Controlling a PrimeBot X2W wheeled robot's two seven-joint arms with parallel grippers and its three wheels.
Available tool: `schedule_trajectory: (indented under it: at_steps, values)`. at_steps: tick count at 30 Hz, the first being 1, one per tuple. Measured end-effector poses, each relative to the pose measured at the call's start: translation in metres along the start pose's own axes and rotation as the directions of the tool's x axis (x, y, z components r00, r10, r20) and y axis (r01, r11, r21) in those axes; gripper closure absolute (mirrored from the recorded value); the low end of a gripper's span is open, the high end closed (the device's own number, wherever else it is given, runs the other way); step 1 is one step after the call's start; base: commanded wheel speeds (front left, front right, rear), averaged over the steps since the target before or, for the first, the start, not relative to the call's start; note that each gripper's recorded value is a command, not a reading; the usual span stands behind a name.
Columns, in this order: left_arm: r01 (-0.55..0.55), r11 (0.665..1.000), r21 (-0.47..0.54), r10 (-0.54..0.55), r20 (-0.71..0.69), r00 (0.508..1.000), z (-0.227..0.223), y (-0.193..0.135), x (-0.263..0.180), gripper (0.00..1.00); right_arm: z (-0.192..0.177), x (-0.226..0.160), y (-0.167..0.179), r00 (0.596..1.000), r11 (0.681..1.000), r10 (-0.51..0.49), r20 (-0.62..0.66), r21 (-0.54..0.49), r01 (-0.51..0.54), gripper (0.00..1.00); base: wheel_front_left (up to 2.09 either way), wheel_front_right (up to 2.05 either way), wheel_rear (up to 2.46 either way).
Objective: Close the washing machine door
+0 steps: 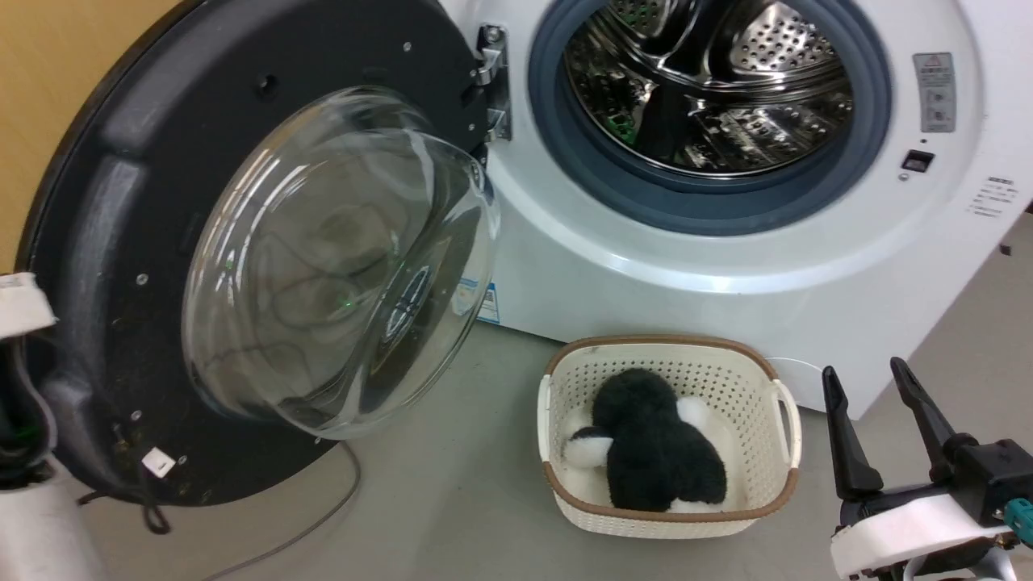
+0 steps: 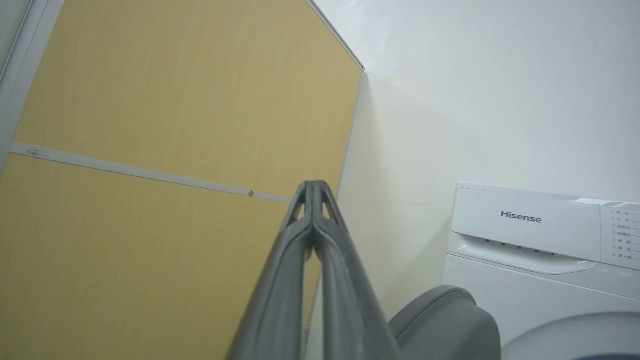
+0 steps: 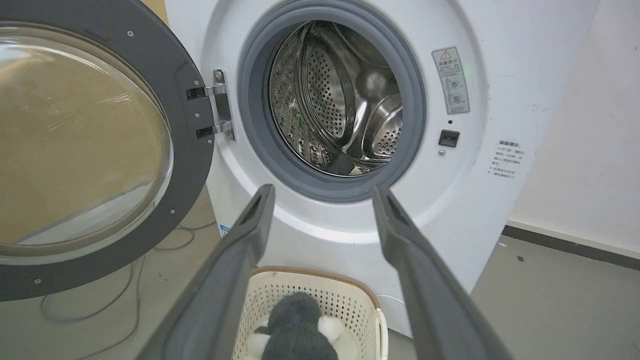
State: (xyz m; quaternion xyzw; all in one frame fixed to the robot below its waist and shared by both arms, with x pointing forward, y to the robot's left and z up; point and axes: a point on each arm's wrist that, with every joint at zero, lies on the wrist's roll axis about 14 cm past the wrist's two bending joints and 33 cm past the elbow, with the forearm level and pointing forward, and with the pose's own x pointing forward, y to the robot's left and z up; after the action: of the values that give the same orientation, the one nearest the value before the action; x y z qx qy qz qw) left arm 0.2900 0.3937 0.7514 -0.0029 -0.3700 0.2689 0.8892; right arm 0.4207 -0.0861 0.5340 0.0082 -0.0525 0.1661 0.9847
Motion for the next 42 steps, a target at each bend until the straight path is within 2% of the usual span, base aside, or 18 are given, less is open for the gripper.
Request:
schedule_trajectory:
  at_steps: [8, 14, 20, 23, 26, 30, 33, 42]
  values:
    - [-0.145, 0.989, -0.030, 0.143, -0.072, 0.987, -0.017, 0.061, -0.001, 1.00, -0.004, 0.008, 0.009, 1.000, 1.000, 0.027, 0.006, 0.014, -0.027, 0.00, 0.00, 0.00, 0.00]
    - [-0.240, 0.969, -0.061, 0.225, -0.190, 0.956, -0.041, 0.098, -0.009, 1.00, -0.006, 0.015, 0.011, 0.999, 0.999, 0.036, 0.015, 0.021, -0.036, 0.00, 0.00, 0.00, 0.00]
    - [-0.358, 0.914, -0.189, 0.260, -0.404, 0.877, -0.082, 0.121, -0.032, 1.00, -0.008, 0.021, 0.014, 0.999, 0.999, 0.045, 0.022, 0.024, -0.046, 0.00, 0.00, 0.00, 0.00]
    - [-0.394, 0.884, -0.253, 0.228, -0.503, 0.834, -0.099, 0.121, -0.042, 1.00, -0.011, 0.024, 0.016, 0.998, 0.998, 0.052, 0.021, 0.028, -0.053, 0.00, 0.00, 0.00, 0.00]
    - [-0.383, 0.875, -0.297, 0.144, -0.595, 0.791, -0.113, 0.108, -0.055, 1.00, -0.011, 0.028, 0.019, 0.998, 0.998, 0.061, 0.029, 0.033, -0.062, 0.00, 0.00, 0.00, 0.00]
    - [-0.421, 0.843, -0.334, 0.101, -0.670, 0.735, -0.127, 0.106, -0.080, 1.00, -0.012, 0.034, 0.023, 0.997, 0.997, 0.073, 0.037, 0.038, -0.075, 0.00, 0.00, 0.00, 0.00]
    - [-0.409, 0.828, -0.384, 0.019, -0.710, 0.704, -0.133, 0.090, -0.090, 1.00, -0.012, 0.037, 0.026, 0.996, 0.996, 0.080, 0.047, 0.042, -0.082, 0.00, 0.00, 0.00, 0.00]
    - [-0.378, 0.809, -0.450, -0.138, -0.771, 0.622, -0.135, 0.066, -0.119, 1.00, -0.011, 0.044, 0.031, 0.994, 0.994, 0.093, 0.065, 0.052, -0.096, 0.00, 0.00, 0.00, 0.00]
